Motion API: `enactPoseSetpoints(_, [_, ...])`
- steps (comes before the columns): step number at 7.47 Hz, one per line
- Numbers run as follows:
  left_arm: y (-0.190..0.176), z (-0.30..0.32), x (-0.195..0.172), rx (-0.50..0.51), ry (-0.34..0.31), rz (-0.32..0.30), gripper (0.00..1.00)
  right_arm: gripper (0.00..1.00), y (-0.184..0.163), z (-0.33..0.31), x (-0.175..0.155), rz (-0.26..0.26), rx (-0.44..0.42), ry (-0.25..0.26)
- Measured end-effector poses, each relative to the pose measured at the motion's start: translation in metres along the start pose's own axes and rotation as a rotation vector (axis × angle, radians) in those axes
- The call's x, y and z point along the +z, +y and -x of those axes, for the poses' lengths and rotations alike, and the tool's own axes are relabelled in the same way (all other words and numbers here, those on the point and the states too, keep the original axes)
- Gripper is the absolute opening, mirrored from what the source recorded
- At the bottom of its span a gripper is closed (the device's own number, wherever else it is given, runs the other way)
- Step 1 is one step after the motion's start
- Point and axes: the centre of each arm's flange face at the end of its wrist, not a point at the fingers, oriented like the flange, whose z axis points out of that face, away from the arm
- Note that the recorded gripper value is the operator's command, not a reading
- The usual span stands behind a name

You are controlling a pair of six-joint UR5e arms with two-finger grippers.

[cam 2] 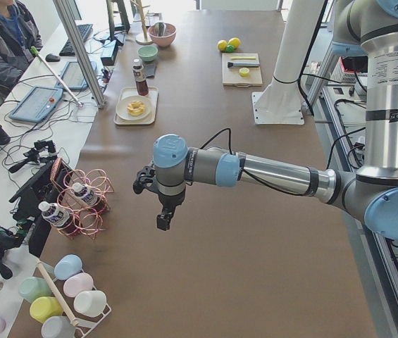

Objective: Place donut on tray

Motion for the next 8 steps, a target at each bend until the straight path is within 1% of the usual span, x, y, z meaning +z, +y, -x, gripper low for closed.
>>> enactPoseSetpoints(2, [0.002,-0.001,-0.001,-0.004,0.001,0.000,0.98,1.00,0.000,-0.002,-0.004,-0.003,-0.007,0.022])
enactPoseSetpoints(5, [0.002,-0.001,-0.002,-0.006,0.002,-0.001,0.98,1.00,0.001,-0.003,-0.006,-0.004,-0.008,0.029])
enactPoseSetpoints(8, [0.002,-0.006,-0.015,0.002,-0.008,-0.028,0.98,1.00,0.008,0.001,-0.015,-0.020,-0.014,0.036])
